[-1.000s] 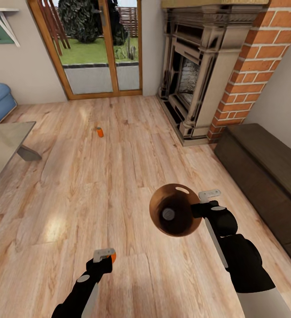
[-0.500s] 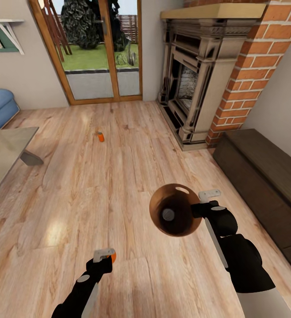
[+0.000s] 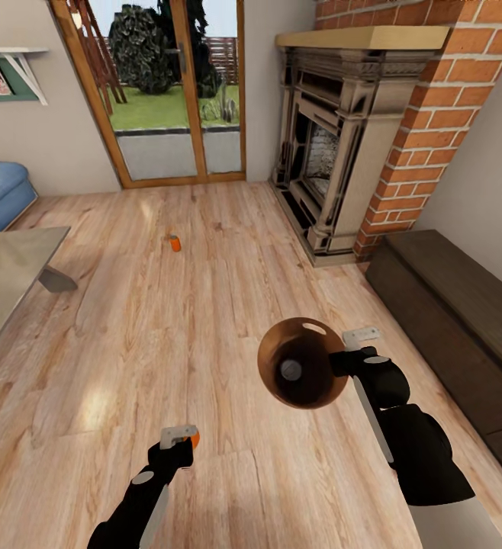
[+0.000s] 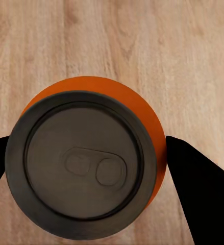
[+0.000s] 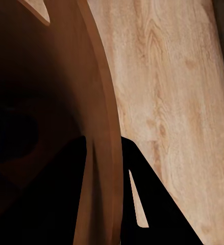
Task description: Put the three can of soda from the living room inside the tash can in the kitchen.
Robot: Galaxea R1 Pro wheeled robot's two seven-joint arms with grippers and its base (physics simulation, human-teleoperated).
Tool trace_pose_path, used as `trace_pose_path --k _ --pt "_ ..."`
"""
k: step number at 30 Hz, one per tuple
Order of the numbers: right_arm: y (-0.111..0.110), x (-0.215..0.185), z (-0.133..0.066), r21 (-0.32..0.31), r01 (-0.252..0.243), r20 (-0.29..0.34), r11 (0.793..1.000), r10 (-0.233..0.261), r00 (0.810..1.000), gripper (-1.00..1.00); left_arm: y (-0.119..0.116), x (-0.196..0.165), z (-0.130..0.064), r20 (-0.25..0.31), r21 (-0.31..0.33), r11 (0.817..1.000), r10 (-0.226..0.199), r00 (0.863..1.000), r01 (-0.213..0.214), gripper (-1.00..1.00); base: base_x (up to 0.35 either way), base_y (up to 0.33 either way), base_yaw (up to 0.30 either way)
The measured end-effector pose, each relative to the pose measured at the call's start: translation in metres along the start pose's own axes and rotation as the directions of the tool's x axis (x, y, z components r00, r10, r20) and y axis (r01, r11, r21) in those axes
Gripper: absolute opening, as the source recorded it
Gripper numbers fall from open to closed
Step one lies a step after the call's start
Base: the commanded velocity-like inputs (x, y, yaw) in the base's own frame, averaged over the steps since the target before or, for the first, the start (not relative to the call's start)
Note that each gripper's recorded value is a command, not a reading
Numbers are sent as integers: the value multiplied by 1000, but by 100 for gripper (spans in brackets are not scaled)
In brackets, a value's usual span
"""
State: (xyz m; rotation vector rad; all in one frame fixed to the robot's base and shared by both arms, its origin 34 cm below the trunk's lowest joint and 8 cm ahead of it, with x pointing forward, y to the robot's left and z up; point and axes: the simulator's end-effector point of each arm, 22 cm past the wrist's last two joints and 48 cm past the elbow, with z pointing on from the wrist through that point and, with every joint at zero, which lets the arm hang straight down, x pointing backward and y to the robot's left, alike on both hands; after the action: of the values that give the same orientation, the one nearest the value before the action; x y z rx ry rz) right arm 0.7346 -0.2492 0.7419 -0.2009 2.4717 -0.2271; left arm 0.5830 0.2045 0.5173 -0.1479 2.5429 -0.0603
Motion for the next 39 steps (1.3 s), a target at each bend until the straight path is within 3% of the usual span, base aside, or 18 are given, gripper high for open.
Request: trace_pose_path --k 7,10,12,15,16,19,21,22,25,28,29,30,31,33,36,39 --pt "1 14 7 3 9 -36 1000 -9 999 -100 2 -59 -7 119 13 1000 -10 993 9 -100 0 0 0" --pt "2 24 13 4 17 -62 1000 -17 998 -100 3 -77 -11 143 15 1000 -13 990 11 -100 0 0 0" --pt "4 31 17 2 21 -82 1000 -21 996 -100 0 -85 -14 127 33 999 -18 992 14 -100 0 0 0" --pt "6 37 23 -1 24 -85 1000 -24 996 -100 -25 -100 -24 93 162 986 -63 994 47 -100 0 0 0" --pt "6 40 26 -1 26 -84 1000 -26 996 -100 -39 -108 -32 75 238 969 -88 993 68 -100 0 0 0" --pt "8 46 32 -1 31 -89 1000 -31 996 -100 -46 -119 -43 56 318 944 -106 993 83 -100 0 0 0" --pt "11 59 40 -6 37 -111 999 -38 993 -100 -46 -140 -63 43 424 899 -143 989 111 -100 0 0 0" --pt "12 62 42 -10 36 -117 999 -37 992 -100 -49 -143 -68 39 450 885 -151 988 117 -100 0 0 0" --pt "16 68 44 -11 59 -126 998 -60 990 -100 -67 -157 -97 8 609 778 -197 980 152 -100 0 0 0" --pt "28 75 47 -36 74 -137 997 -78 987 -100 -74 -159 -109 -16 666 728 -206 978 164 -100 0 0 0" --pt "37 80 53 -43 102 -123 994 -107 987 -100 -82 -163 -124 -44 719 671 -216 975 181 -100 0 0 0" --pt "40 84 55 -53 100 -127 994 -106 986 -100 -82 -164 -127 -45 728 663 -210 977 176 -100 0 0 0" --pt "43 86 57 -59 102 -124 993 -109 986 -100 -85 -167 -135 -53 750 637 -211 976 178 -100 0 0 0" --pt "45 91 59 -57 113 -129 992 -119 984 -100 -88 -169 -142 -61 768 614 -208 976 179 -100 0 0 0" --pt "55 110 65 -75 116 -165 990 -127 978 -100 -93 -173 -157 -81 810 555 -215 973 190 -100 0 0 0" --pt "58 111 66 -80 114 -166 990 -126 978 -100 -94 -175 -163 -85 828 527 -220 972 192 -100 0 0 0"
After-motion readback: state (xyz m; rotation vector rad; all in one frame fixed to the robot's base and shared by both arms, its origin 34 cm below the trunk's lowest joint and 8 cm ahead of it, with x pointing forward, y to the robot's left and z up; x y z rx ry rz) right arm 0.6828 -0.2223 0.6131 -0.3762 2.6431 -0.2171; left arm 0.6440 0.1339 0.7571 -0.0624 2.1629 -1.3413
